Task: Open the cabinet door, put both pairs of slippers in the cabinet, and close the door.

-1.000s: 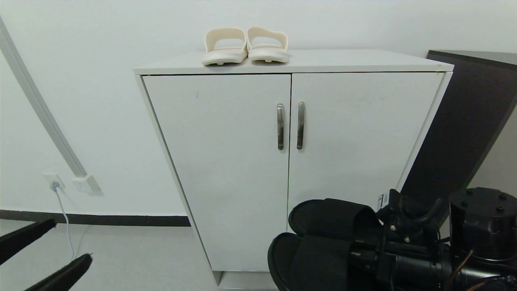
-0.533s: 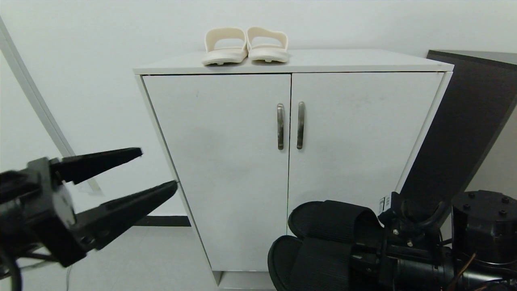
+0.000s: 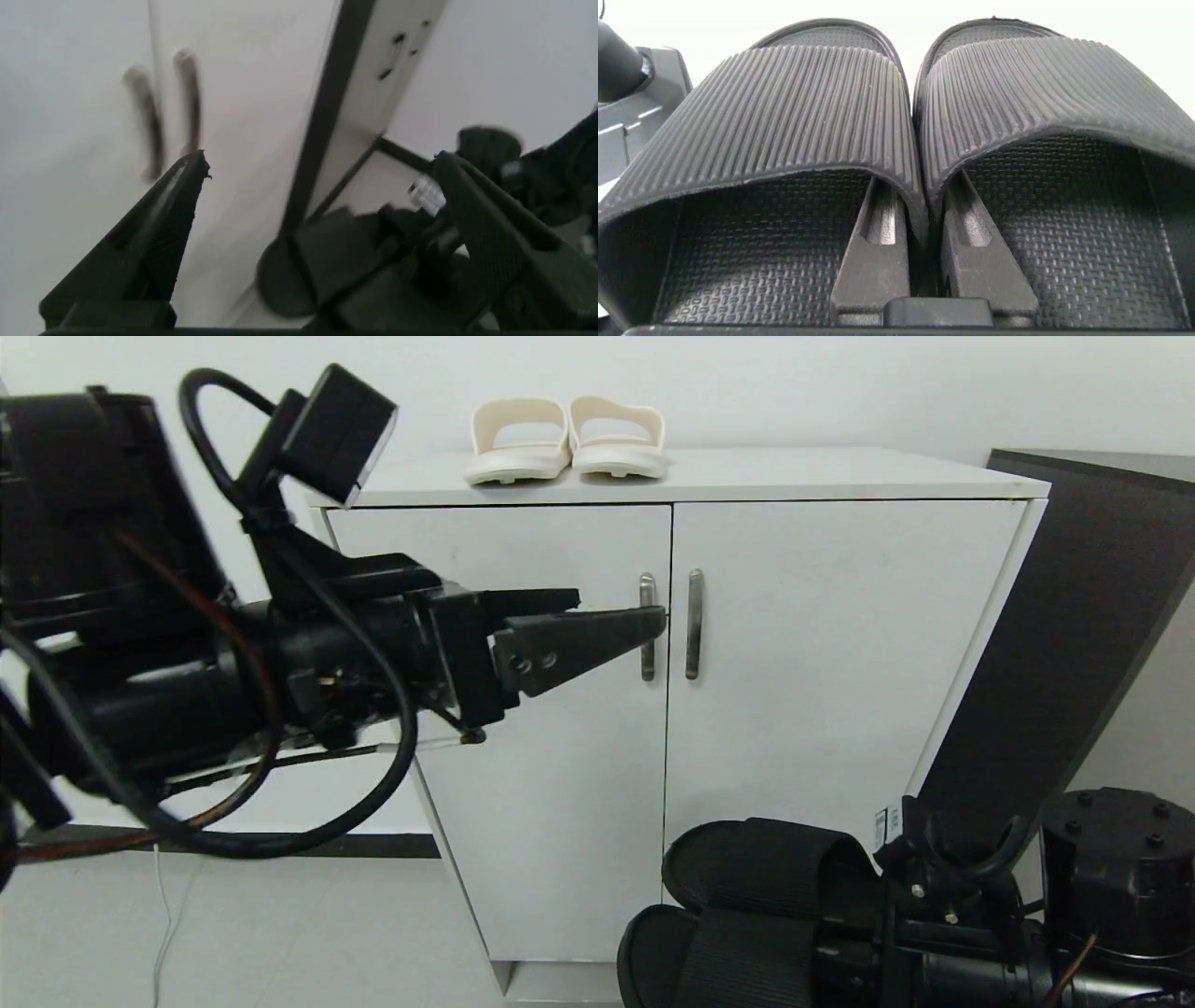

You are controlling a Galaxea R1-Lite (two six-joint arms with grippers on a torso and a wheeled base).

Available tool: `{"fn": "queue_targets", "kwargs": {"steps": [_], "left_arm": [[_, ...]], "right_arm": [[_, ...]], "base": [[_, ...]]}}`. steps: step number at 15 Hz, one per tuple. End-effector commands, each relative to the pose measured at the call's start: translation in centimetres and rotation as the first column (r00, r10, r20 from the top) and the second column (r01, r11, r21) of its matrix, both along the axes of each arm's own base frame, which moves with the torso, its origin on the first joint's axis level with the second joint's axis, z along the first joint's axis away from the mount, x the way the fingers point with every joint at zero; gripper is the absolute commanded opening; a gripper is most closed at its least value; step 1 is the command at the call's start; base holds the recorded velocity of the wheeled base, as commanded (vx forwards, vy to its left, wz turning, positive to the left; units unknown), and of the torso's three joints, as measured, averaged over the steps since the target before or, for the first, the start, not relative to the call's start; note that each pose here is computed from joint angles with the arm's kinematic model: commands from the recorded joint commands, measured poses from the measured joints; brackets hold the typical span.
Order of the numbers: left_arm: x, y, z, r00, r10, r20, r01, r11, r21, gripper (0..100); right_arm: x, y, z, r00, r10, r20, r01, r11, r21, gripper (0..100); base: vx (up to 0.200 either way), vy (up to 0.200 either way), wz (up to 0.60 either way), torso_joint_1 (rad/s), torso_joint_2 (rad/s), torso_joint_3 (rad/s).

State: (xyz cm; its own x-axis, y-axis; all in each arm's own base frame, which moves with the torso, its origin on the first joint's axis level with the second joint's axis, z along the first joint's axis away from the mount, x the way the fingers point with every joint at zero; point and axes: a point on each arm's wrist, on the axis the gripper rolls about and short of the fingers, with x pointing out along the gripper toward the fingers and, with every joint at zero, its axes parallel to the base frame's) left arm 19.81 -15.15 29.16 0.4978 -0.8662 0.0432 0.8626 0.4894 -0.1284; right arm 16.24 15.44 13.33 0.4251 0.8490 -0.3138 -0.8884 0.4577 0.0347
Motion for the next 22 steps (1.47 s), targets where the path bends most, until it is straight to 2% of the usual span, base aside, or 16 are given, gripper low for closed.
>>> {"fn": "queue_targets", "kwargs": {"steps": [1,5,7,9,11,17,20,22], "left_arm": [[2.2,-2.8,-0.4,0.997,-0.07,-0.031,0.07,0.997,0.01,100],[3.9,-5.5,-0.8,0.989,-0.126,-0.077,0.126,0.992,-0.006,100],[4.5,-6.6,-1.3,0.986,-0.142,-0.089,0.142,0.99,0.002,100],[4.9,-7.0,-1.4,0.985,-0.143,-0.1,0.144,0.99,-0.003,100],[5.4,-7.1,-0.9,0.968,-0.202,-0.146,0.197,0.979,-0.049,100],[7.4,-6.8,-1.9,0.979,-0.116,-0.168,0.111,0.993,-0.037,100],[7.6,-6.7,-2.0,0.988,-0.036,-0.153,0.033,0.999,-0.023,100],[7.6,-6.7,-2.0,0.989,-0.017,-0.149,0.014,1.0,-0.018,100]], "right_arm": [[-0.1,0.0,-0.3,1.0,0.014,-0.013,-0.014,1.0,-0.005,0],[-0.1,0.1,-0.8,0.999,0.037,-0.036,-0.037,0.999,-0.014,0],[-0.1,0.2,-1.0,0.998,0.041,-0.041,-0.042,0.999,-0.017,0],[0.0,0.2,-1.0,0.998,0.041,-0.041,-0.042,0.999,-0.017,0],[0.0,0.3,-1.0,0.998,0.041,-0.043,-0.042,0.999,-0.018,0],[0.1,0.3,-1.2,0.998,0.04,-0.046,-0.041,0.999,-0.023,0],[0.2,0.4,-1.4,0.998,0.038,-0.047,-0.039,0.999,-0.028,0],[0.3,0.5,-1.5,0.998,0.037,-0.044,-0.039,0.999,-0.03,0]], "base": [[0.0,0.0,0.0,0.0,0.0,0.0],[0.0,0.0,0.0,0.0,0.0,0.0],[0.0,0.0,0.0,0.0,0.0,0.0],[0.0,0.0,0.0,0.0,0.0,0.0],[0.0,0.0,0.0,0.0,0.0,0.0],[0.0,0.0,0.0,0.0,0.0,0.0],[0.0,0.0,0.0,0.0,0.0,0.0],[0.0,0.0,0.0,0.0,0.0,0.0]]}}
